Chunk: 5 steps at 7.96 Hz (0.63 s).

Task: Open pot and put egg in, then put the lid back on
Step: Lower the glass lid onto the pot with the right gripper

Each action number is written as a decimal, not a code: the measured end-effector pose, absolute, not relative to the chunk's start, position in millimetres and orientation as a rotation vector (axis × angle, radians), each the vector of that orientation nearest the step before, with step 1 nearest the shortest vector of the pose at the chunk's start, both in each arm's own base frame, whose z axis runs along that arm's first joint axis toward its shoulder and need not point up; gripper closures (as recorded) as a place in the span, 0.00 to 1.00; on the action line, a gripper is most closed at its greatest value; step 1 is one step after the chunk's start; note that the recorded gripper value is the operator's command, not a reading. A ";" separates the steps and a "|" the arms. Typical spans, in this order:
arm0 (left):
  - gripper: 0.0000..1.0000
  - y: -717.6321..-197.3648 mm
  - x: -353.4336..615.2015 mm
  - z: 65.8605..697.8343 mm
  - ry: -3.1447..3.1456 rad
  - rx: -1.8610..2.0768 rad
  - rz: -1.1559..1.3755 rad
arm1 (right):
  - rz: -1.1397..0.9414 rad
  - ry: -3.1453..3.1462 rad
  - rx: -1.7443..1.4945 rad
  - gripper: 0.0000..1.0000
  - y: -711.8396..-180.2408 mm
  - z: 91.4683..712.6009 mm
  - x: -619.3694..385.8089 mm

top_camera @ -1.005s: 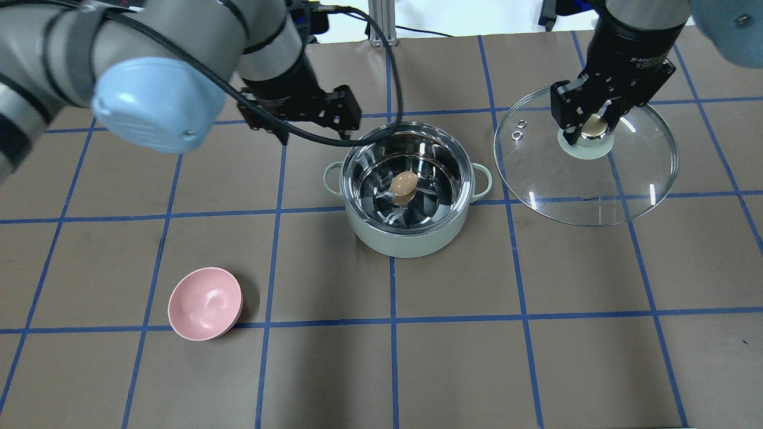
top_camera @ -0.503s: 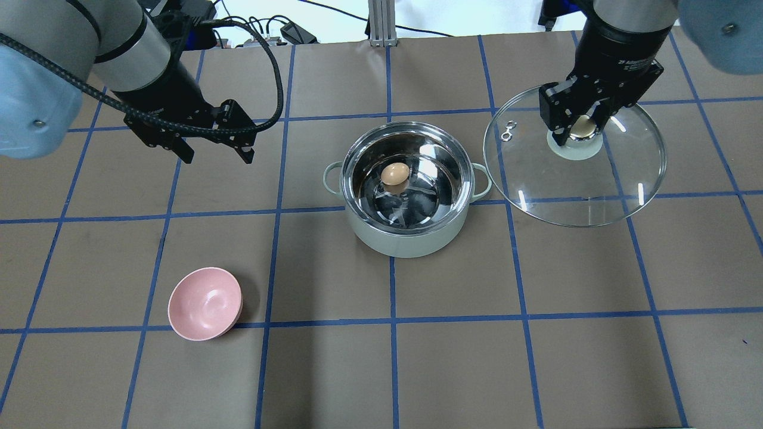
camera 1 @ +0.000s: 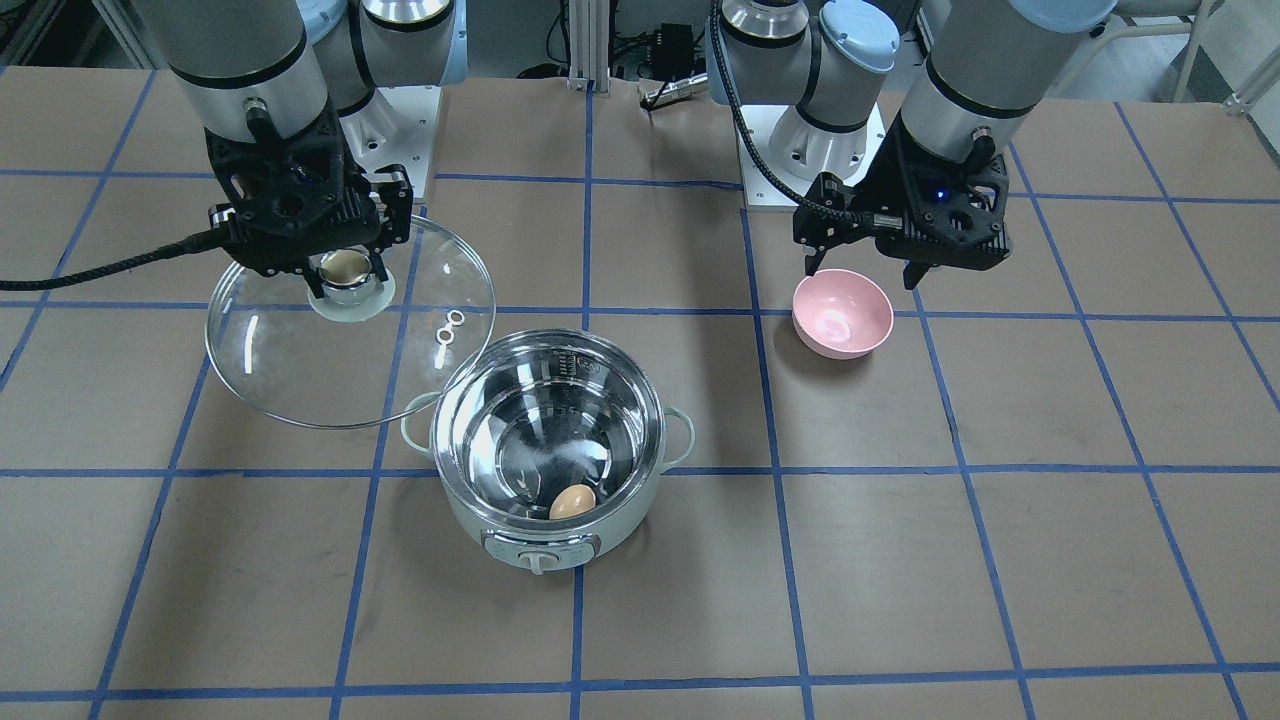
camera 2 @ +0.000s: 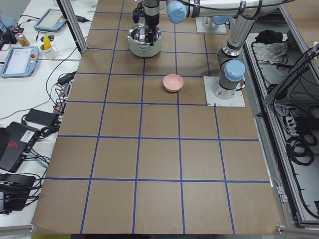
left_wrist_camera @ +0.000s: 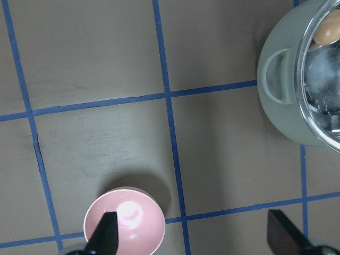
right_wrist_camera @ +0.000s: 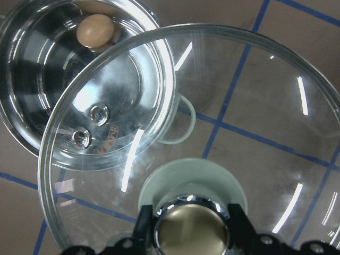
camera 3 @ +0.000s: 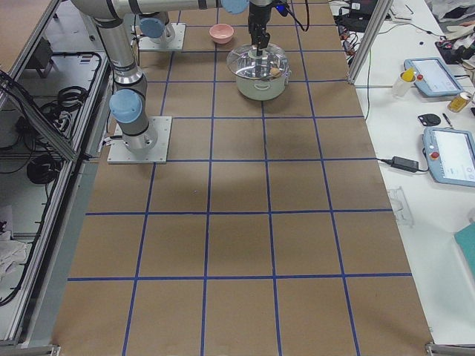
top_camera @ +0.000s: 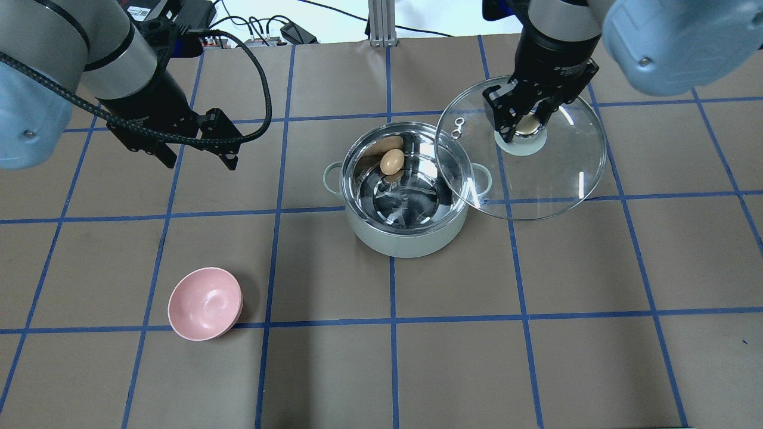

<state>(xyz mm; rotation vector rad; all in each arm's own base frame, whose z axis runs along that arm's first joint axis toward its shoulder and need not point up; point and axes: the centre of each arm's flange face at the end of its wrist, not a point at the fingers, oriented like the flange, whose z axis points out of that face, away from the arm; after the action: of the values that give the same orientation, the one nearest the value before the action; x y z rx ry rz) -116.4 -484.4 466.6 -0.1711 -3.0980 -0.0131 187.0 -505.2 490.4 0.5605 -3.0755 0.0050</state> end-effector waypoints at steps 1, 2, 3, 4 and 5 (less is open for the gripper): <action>0.00 -484.3 -115.6 466.4 -3.108 -0.171 -0.015 | 0.018 -3.080 0.601 1.00 -507.7 484.1 202.3; 0.00 -484.1 -115.5 466.3 -3.111 -0.172 -0.015 | 0.017 -3.075 0.652 1.00 -508.7 475.5 220.6; 0.00 -484.1 -115.5 466.2 -3.112 -0.173 -0.016 | -0.004 -3.065 0.696 1.00 -511.3 463.1 237.2; 0.00 -484.1 -115.5 466.2 -3.113 -0.174 -0.016 | -0.027 -3.056 0.733 1.00 -515.4 450.4 251.8; 0.00 -484.1 -115.5 466.1 -3.113 -0.175 -0.016 | -0.044 -3.046 0.764 1.00 -518.2 439.8 264.1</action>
<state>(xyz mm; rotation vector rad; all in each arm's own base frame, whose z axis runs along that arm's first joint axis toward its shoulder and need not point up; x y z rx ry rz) -115.5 -484.1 466.1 -0.1748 -3.1129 -0.0160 264.1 -518.2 439.8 0.7640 -3.0465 -0.0440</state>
